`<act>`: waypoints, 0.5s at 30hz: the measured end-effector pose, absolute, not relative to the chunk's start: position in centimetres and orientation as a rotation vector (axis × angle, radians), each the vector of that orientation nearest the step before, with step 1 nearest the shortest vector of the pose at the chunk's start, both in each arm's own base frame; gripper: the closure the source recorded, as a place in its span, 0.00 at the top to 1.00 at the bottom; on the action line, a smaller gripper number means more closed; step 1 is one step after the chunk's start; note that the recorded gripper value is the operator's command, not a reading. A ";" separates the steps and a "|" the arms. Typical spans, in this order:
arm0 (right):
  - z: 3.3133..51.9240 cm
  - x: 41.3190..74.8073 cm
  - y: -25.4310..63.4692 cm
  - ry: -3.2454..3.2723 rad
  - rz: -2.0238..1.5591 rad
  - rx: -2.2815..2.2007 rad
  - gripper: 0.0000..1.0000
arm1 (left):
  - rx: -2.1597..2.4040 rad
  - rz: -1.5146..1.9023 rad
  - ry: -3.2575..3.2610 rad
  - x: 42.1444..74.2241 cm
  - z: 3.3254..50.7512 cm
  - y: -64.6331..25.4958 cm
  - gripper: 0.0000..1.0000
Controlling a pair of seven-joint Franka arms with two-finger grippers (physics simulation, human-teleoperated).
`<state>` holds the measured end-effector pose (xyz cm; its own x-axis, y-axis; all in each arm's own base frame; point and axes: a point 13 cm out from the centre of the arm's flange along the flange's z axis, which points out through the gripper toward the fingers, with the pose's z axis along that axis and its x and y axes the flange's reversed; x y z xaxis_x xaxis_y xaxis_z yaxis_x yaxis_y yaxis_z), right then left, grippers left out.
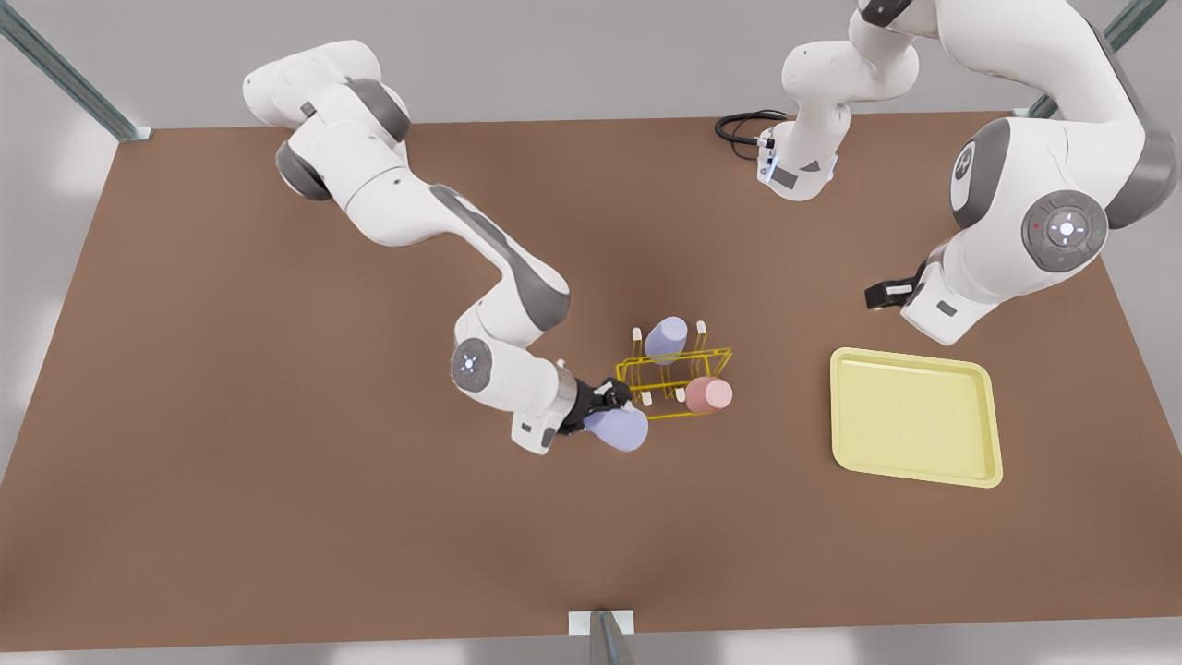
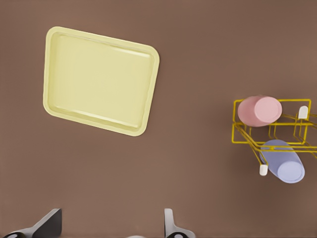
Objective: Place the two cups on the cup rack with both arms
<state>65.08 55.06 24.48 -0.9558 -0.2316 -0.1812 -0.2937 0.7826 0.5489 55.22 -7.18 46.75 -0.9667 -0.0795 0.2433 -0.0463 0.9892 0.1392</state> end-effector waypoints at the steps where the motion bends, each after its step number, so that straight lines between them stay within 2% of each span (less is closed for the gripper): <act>1: 24.6 64.6 55.6 2.869 0.924 -0.426 0.86 | 0.084 -0.193 -2.882 55.2 46.7 -7.2 1.00; 15: 21.4 60.1 59.6 2.929 0.944 -0.452 0.86 | -0.004 -0.183 -2.877 55.0 46.9 -7.4 1.00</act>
